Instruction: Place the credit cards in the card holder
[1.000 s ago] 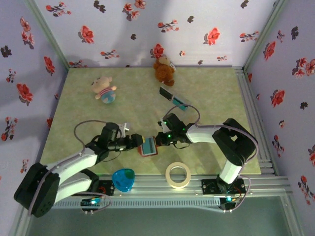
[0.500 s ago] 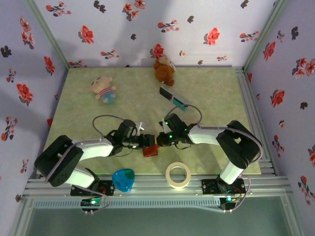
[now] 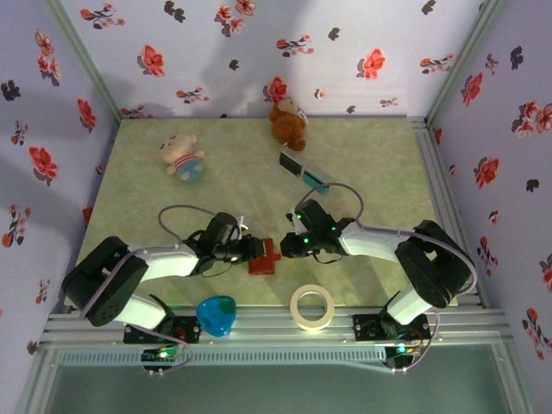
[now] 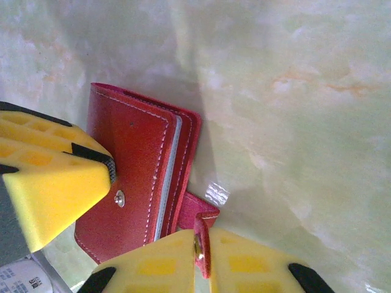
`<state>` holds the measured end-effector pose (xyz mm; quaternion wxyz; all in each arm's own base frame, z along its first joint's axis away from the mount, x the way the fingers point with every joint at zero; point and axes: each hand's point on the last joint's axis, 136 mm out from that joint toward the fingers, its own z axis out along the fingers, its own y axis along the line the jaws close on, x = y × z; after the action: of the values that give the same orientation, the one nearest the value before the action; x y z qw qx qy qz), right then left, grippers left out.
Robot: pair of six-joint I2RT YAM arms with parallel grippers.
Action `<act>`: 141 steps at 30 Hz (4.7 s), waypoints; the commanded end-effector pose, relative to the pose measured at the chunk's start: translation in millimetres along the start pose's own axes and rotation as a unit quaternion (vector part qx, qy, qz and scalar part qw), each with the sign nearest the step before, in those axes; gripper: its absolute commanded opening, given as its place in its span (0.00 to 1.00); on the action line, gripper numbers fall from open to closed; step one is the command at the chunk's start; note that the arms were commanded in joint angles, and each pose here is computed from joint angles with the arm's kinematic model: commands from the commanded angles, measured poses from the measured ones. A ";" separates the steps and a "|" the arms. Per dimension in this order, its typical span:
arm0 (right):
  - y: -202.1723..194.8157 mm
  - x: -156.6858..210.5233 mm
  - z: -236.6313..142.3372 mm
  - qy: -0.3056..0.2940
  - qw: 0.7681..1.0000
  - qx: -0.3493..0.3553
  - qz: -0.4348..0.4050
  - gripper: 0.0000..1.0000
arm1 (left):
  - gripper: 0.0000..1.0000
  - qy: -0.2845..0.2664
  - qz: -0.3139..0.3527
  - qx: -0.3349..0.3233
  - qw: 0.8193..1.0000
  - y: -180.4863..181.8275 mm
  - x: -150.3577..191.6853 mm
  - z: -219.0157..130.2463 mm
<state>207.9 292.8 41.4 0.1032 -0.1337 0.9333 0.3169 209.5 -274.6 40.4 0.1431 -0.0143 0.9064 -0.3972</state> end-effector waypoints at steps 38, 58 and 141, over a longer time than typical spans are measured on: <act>-1.6 3.0 -16.7 -0.008 1.000 0.010 -0.011 0.00 | 0.10 0.030 -0.012 -0.070 0.997 26.0 14.0 6.1; 43.3 2.8 -3.2 0.034 0.996 -0.056 -0.061 0.00 | 0.08 0.017 -0.055 -0.072 0.996 28.0 16.6 6.9; 33.1 22.6 30.7 0.111 0.992 0.006 -0.061 0.00 | 0.00 0.012 -0.055 -0.106 0.993 46.4 29.4 -19.5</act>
<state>187.5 347.6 41.5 0.0363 -0.2202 0.9183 0.3270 192.9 -248.0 30.4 0.1233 -0.0795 0.9278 -0.3431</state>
